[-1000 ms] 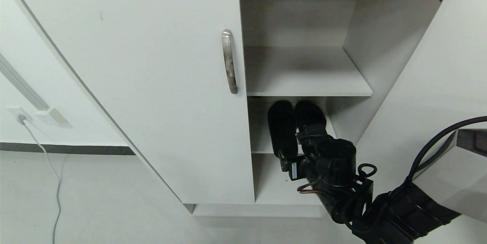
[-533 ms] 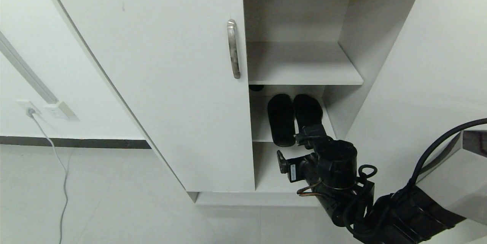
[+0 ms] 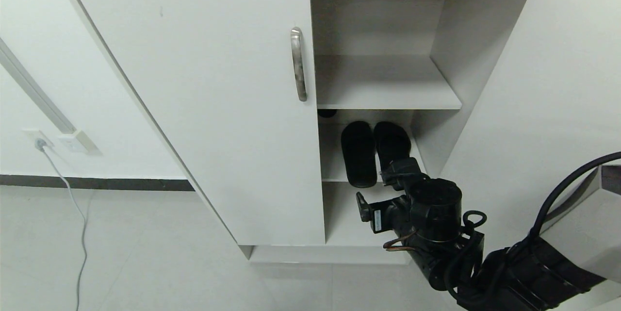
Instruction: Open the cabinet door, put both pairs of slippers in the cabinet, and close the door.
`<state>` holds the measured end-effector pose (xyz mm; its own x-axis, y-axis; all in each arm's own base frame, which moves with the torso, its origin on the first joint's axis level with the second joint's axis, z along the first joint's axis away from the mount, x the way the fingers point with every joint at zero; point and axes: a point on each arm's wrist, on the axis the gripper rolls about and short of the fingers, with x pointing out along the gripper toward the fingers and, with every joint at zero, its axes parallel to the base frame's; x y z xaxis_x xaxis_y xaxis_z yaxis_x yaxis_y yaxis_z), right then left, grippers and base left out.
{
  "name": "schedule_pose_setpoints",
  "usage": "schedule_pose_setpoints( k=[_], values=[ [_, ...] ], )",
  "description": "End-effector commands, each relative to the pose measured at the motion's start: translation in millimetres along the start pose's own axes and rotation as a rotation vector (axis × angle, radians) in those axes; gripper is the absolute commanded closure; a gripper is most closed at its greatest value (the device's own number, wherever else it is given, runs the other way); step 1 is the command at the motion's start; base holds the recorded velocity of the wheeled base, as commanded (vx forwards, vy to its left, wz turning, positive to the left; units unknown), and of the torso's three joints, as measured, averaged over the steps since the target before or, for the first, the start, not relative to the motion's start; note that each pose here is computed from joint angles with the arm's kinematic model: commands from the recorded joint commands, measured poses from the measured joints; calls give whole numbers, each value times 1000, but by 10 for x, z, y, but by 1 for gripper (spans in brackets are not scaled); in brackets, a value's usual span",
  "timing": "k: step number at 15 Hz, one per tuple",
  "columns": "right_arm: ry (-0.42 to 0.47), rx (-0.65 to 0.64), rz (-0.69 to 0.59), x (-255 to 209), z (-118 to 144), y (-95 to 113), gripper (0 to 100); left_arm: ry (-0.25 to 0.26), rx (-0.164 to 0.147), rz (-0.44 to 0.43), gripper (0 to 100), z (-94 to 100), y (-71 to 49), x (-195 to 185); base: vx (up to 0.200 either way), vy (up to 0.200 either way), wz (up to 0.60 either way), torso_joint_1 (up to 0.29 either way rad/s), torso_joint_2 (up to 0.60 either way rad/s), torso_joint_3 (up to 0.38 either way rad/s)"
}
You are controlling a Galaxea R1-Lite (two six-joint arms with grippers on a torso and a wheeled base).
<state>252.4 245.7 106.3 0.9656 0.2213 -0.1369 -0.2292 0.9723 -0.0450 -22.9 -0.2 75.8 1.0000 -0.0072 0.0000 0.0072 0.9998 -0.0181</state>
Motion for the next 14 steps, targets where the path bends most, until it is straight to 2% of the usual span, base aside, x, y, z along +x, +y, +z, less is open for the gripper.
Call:
schedule_pose_setpoints(
  k=[1, 6, 8, 14],
  values=[
    [-2, 2, 0, -11, 10, -5, 0, 2, 0, 0, 100, 0, 0, 1, 0, 0, 0, 2, -2, 163],
    [-2, 2, -1, -11, 10, -6, 0, 2, 0, 0, 100, 0, 0, 1, 0, 0, 0, 2, 1, 198],
    [-3, 3, -7, 2, 15, -23, 0, 1, 10, 3, 100, 0, 0, 1, 0, 0, 0, 5, 5, 183],
    [-2, 4, -16, 23, 1, -49, 0, 2, 10, 0, 100, 0, 0, 1, 0, 0, 0, 2, -1, 24]
  ],
)
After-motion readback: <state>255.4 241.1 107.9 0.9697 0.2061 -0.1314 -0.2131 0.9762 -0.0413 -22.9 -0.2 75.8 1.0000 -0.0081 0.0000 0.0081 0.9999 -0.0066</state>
